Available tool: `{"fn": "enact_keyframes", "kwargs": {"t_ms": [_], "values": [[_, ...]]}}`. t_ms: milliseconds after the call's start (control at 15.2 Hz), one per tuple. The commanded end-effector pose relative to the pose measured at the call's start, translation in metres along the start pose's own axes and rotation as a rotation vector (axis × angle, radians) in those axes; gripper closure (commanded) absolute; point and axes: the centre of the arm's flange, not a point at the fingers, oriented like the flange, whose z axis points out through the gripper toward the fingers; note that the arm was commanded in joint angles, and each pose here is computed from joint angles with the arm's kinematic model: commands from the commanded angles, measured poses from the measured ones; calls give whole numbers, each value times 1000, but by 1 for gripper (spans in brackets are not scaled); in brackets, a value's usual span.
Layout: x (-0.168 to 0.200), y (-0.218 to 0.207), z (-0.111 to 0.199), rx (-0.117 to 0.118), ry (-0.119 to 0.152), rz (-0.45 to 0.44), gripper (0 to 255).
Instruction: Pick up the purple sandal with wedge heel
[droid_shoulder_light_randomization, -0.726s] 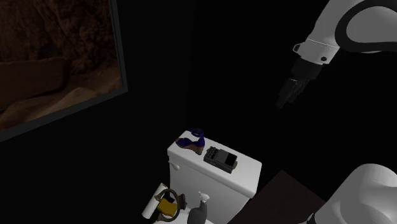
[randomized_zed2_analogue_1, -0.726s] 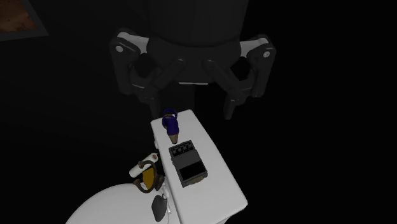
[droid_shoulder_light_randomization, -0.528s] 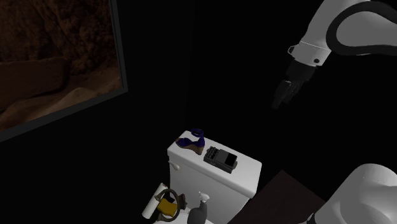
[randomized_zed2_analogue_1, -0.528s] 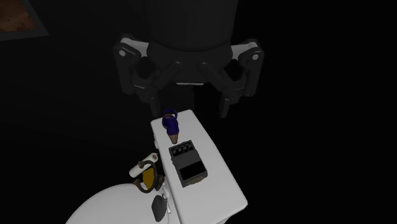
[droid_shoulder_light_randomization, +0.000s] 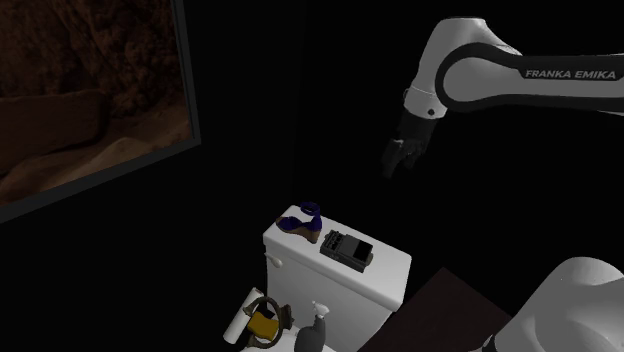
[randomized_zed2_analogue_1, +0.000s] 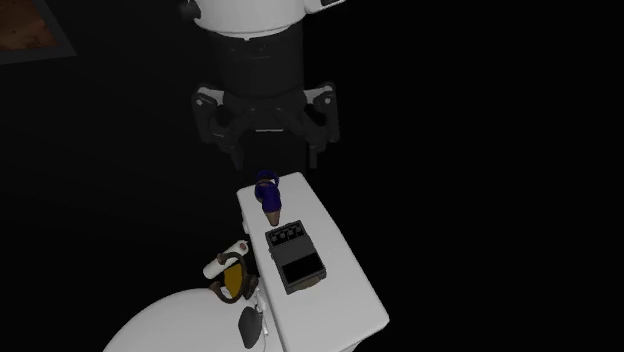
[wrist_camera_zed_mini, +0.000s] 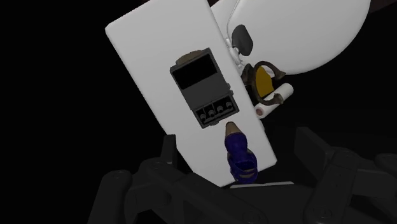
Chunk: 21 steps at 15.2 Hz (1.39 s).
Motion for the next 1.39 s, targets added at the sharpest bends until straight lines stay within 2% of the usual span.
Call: {"fn": "enact_keyframes", "kwargs": {"t_ms": [0,1320], "values": [[21,-12,19,-14,-7,7,0],[220,-95,198,-164,-84,70,0]]}}
